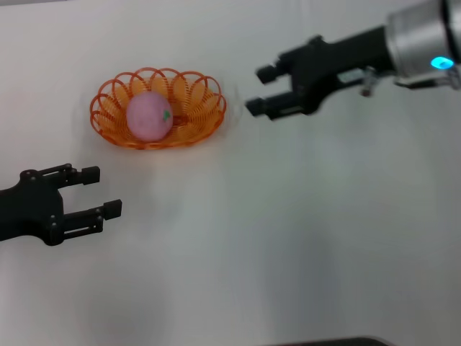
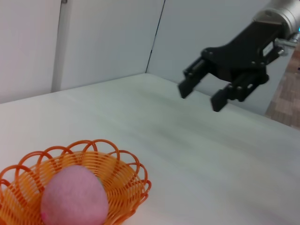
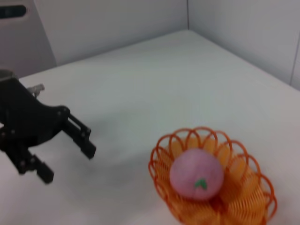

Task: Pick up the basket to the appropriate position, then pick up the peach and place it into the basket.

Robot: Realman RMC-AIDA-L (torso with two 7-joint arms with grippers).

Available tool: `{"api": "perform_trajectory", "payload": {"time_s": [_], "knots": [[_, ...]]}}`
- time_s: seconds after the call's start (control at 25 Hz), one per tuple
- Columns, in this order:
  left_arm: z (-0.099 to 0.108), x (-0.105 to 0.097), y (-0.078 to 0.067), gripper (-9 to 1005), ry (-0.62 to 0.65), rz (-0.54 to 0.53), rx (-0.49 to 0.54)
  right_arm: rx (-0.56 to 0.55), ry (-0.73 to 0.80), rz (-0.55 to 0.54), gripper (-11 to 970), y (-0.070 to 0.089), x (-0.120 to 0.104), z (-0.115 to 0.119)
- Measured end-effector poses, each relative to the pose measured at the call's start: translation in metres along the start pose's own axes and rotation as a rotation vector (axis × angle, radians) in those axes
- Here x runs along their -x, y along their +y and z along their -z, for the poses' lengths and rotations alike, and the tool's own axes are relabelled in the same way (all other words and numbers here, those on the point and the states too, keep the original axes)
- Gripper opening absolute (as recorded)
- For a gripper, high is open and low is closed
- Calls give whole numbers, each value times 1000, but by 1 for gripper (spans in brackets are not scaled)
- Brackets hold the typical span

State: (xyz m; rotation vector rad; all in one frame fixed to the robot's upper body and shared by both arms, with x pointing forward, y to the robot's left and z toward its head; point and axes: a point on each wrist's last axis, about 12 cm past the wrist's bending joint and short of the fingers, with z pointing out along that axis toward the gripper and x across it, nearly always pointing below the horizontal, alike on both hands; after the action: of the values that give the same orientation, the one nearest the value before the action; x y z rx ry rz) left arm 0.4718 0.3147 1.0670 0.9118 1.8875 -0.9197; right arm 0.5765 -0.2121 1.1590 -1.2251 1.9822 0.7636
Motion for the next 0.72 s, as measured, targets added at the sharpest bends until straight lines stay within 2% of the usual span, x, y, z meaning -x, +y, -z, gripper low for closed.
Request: {"api": "perform_trajectory", "payload": {"time_s": [0.04,0.32,0.56,0.72], "knots": [[1,0,0,737,-2,2,3,-2,11,-26,648,1,-11,11],[2,2,1,737,-3,5,7,-17,-5,-67,653,1,-34,31],[2,3,1,737,-10,4,5,-5,-38,-54,658,5,-44,30],[1,4,1,737,-12,2,3,13,-121,-59,661,6,-56,28]]}}
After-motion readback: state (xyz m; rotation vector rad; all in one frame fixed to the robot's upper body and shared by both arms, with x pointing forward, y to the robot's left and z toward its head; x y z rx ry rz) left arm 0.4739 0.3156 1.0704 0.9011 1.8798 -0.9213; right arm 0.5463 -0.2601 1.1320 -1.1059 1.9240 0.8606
